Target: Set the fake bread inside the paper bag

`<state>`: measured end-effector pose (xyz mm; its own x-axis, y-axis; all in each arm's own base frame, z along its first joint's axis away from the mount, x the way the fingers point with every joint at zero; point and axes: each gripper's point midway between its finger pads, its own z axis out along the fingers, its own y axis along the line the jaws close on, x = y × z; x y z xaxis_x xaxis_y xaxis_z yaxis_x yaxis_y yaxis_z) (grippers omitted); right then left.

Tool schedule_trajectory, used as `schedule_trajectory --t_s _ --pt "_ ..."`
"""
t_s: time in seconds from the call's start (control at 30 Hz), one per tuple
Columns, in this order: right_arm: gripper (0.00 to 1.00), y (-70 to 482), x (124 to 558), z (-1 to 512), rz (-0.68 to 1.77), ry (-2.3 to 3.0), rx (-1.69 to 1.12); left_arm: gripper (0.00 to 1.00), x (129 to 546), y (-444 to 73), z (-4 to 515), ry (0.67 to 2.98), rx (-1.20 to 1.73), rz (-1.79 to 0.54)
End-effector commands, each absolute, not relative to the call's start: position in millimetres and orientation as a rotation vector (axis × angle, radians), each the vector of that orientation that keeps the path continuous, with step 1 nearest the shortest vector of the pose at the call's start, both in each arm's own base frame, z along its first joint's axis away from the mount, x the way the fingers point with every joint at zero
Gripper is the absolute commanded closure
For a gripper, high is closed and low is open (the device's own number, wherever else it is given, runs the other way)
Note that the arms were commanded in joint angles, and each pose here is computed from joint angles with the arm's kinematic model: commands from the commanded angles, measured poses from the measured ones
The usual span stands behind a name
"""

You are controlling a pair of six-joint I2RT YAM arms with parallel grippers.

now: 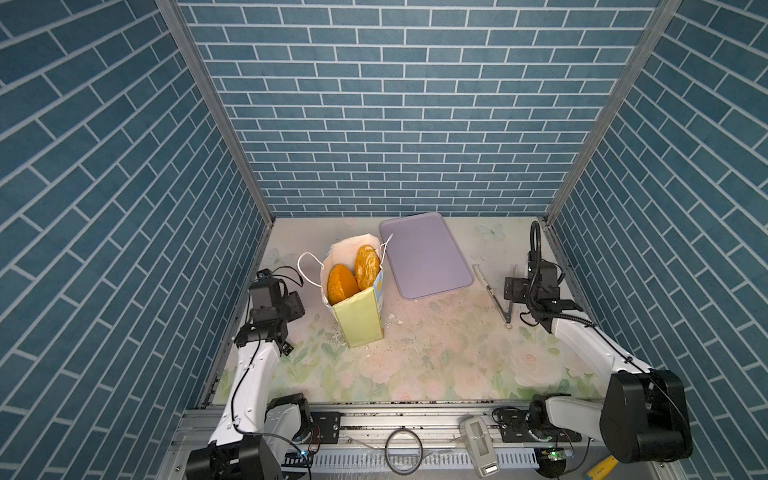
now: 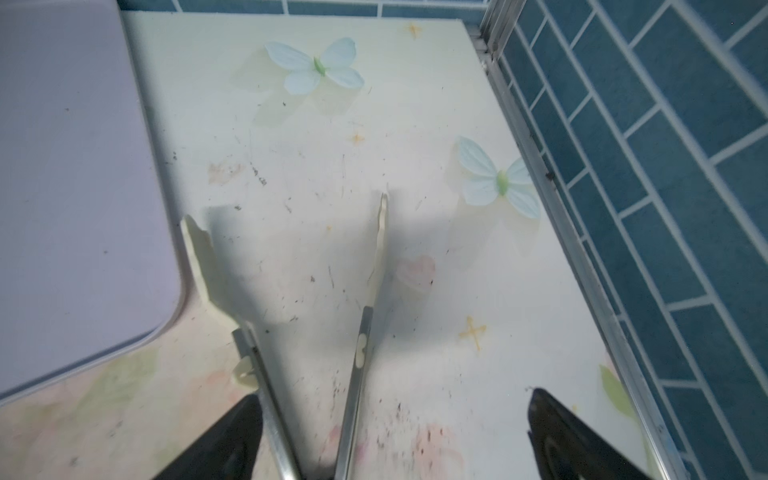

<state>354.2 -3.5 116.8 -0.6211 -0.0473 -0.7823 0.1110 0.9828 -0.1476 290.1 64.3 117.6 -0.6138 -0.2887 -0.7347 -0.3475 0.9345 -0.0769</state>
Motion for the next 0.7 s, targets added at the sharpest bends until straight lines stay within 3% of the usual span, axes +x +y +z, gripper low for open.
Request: schedule_trajectory --t_s 0.0,0.33,0.67 --pt "0.01 -8.1 376.0 135.6 -0.253 1.996 0.018 0.33 321.3 66.4 138.9 2.040 -0.307 0.189" --pt "0.01 -14.7 384.3 103.9 -0.157 1.882 0.037 0.30 350.9 39.9 124.1 1.873 -0.151 0.145" --pt "0.01 -18.7 394.1 90.0 -0.055 1.933 0.046 0.29 357.9 31.0 121.9 1.905 -0.106 0.170"
